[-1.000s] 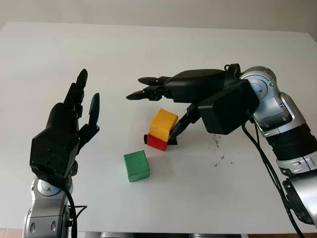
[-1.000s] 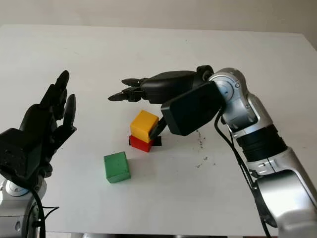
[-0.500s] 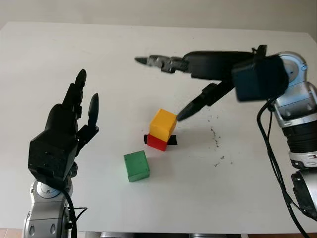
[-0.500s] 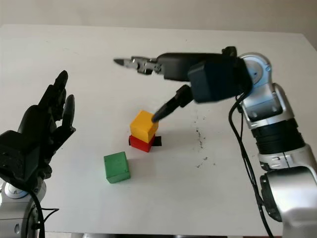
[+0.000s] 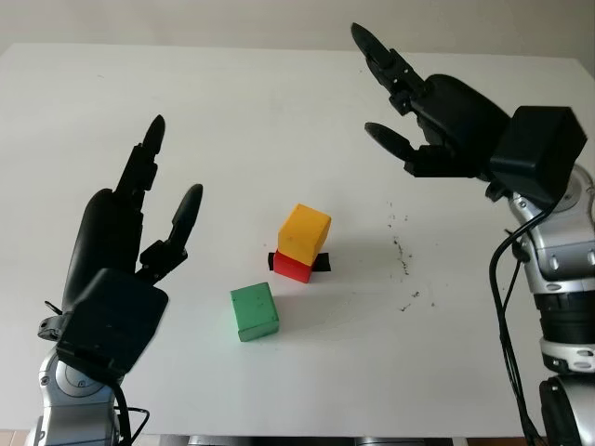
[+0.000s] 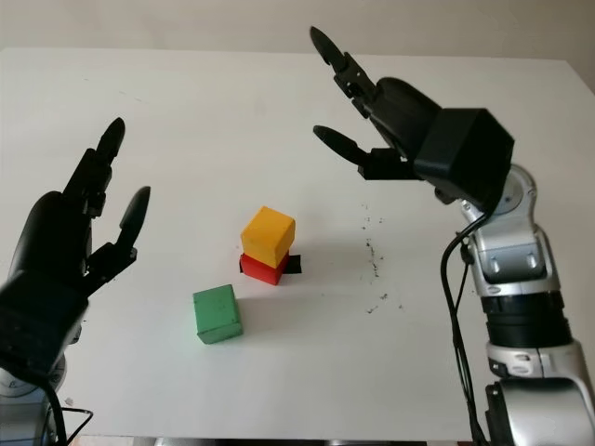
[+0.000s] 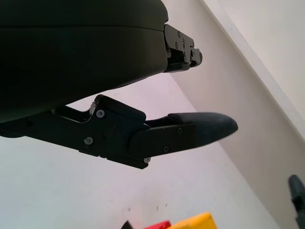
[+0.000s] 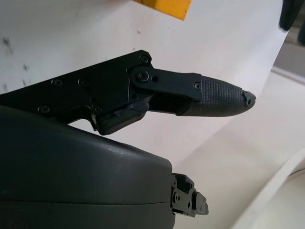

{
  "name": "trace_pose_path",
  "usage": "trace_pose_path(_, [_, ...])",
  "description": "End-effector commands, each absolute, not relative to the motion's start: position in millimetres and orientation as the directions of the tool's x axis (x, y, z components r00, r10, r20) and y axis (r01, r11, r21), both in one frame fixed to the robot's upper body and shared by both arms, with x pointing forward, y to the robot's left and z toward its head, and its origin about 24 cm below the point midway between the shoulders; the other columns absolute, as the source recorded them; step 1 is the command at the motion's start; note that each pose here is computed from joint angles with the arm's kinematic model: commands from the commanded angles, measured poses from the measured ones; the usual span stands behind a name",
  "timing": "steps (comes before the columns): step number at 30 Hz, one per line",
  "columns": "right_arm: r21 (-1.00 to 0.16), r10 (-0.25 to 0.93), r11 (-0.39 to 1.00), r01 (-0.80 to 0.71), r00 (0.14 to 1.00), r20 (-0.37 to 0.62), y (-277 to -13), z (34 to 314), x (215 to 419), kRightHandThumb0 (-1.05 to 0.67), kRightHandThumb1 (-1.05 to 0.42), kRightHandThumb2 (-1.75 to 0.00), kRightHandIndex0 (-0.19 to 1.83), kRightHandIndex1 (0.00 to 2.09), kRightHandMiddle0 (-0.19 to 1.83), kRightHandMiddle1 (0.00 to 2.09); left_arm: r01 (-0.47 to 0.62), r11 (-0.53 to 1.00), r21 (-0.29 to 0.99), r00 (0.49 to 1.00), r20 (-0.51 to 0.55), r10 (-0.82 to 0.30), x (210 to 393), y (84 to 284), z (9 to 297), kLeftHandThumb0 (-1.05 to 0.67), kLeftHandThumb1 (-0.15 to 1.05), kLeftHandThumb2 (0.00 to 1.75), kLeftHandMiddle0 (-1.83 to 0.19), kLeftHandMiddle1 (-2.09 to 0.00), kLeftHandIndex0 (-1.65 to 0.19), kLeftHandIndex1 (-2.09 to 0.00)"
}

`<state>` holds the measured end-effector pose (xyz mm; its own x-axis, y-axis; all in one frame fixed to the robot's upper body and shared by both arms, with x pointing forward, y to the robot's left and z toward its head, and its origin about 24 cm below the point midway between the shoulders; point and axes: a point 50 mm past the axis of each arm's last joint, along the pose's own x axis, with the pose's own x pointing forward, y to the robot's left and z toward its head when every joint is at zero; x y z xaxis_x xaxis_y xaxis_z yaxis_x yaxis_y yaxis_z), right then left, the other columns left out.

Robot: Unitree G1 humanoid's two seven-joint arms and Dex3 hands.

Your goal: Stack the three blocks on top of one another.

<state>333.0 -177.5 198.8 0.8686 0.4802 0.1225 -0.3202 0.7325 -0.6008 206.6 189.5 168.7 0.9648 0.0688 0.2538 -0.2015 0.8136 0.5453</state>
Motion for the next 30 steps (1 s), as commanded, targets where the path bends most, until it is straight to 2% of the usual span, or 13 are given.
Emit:
trace_pose_path(1, [-0.556, 0.451, 0.771, -0.311, 0.883, 0.131, -177, 192, 329, -0.82, -1.05, -0.69, -0.19, 0.0, -0.19, 0.0, -0.196, 0.798, 0.57, 0.963, 0.265, 0.047, 198.0, 186.2, 176, -0.78, 1.05, 0.43, 0.04, -0.05, -0.09, -0.05])
trace_pose_path(5, [-0.443, 0.368, 0.851, -0.282, 0.922, 0.12, -176, 171, 321, -0.75, -1.05, -0.73, -0.19, 0.0, -0.19, 0.0, -0.159, 0.756, 0.635, 0.967, 0.256, -0.011, 187.6, 184.1, 182, -0.77, 1.05, 0.28, 0.07, -0.04, -0.09, -0.05])
trace_pose_path(7, [-0.341, 0.32, 0.901, -0.267, 0.941, 0.111, -174, 157, 315, -0.76, -1.05, -0.71, -0.19, 0.0, -0.19, 0.0, -0.116, 0.705, 0.7, 0.977, 0.209, -0.048, 181.8, 183.0, 185, -0.82, 1.05, 0.22, 0.1, -0.04, -0.09, -0.05])
trace_pose_path(11, [-0.251, 0.281, 0.935, -0.249, 0.954, 0.102, -169, 145, 309, -0.76, -1.05, -0.71, -0.19, 0.0, -0.19, 0.0, -0.05, 0.609, 0.792, 0.984, 0.142, -0.104, 175.7, 181.4, 191, -0.86, 1.05, 0.12, 0.12, -0.05, -0.13, -0.07])
trace_pose_path(20, [-0.182, 0.205, 0.966, -0.182, 0.972, 0.115, -178, 143, 310, -0.78, -1.05, -0.68, -0.19, 0.0, -0.19, 0.0, 0.102, 0.413, 0.905, 0.967, 0.007, -0.254, 168.8, 171.9, 189, -0.93, 1.02, 0.06, 0.1, -0.05, -0.23, -0.1])
trace_pose_path(30, [-0.146, 0.181, 0.976, -0.163, 0.976, 0.118, -179, 140, 309, -0.77, -1.05, -0.67, -0.19, 0.0, -0.19, 0.0, 0.049, 0.201, 0.978, 0.966, 0.005, -0.259, 155.4, 160.9, 179, -0.9, 1.01, 0.06, 0.09, -0.05, -0.25, -0.1])
